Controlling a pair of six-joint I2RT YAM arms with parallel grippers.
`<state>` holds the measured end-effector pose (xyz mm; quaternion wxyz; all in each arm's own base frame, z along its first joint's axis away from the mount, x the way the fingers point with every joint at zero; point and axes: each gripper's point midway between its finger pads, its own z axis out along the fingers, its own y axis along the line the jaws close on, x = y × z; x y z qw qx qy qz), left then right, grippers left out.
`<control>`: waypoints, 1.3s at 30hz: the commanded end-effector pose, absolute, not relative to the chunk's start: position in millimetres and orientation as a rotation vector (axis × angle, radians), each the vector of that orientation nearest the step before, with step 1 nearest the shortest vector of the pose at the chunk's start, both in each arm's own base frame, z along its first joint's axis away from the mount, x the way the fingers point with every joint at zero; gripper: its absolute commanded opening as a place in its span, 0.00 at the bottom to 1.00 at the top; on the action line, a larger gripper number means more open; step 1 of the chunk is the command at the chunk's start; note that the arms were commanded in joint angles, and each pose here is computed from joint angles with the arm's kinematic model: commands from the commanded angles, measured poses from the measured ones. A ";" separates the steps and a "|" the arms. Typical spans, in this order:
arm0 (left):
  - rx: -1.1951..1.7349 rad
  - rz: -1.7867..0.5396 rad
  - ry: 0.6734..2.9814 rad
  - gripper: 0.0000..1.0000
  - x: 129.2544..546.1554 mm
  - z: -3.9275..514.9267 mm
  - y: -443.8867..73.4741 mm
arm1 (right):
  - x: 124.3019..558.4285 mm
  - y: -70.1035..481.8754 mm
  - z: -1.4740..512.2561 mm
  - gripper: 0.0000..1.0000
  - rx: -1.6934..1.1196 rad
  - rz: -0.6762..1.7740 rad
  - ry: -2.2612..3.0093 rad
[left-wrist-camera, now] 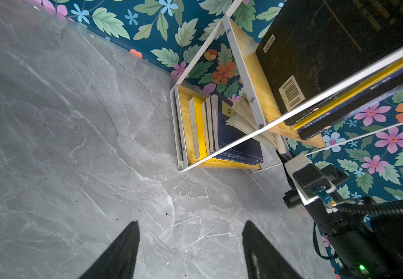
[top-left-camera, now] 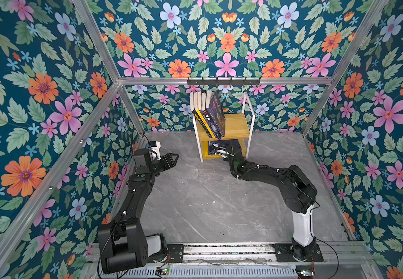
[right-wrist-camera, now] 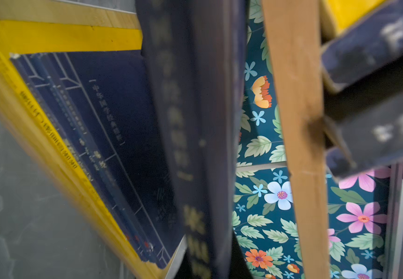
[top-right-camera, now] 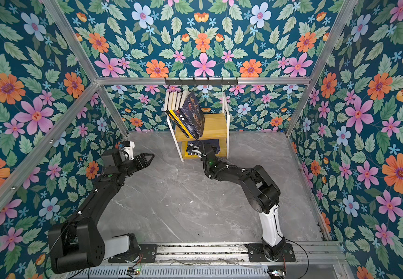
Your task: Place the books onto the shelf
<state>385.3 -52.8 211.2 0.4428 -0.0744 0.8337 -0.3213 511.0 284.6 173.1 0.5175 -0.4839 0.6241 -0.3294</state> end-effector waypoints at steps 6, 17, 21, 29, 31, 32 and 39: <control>-0.180 -0.792 2.051 0.69 387.3 214.0 -48.6 | 512.2 290.3 122.5 0.00 -1.319 -0.690 1.601; -0.185 -0.794 2.053 0.68 388.3 212.5 -48.2 | 500.5 283.8 106.4 0.40 -1.479 -0.553 1.735; -0.188 -0.793 2.054 0.68 388.0 212.0 -48.0 | 509.2 280.0 109.2 0.40 -1.467 -0.539 1.772; -0.192 -0.791 2.056 0.68 387.9 210.3 -47.7 | 526.6 291.9 114.8 0.47 -1.451 -0.479 1.798; -0.191 -0.790 2.056 0.68 387.9 210.1 -47.2 | 525.4 295.0 113.0 0.50 -1.464 -0.452 1.812; -0.191 -0.791 2.055 0.68 387.7 210.6 -47.2 | 521.5 297.6 113.2 0.52 -1.475 -0.424 1.820; -0.193 -0.793 2.060 0.68 388.4 208.1 -47.0 | 494.3 304.4 125.7 0.60 -1.539 -0.272 1.829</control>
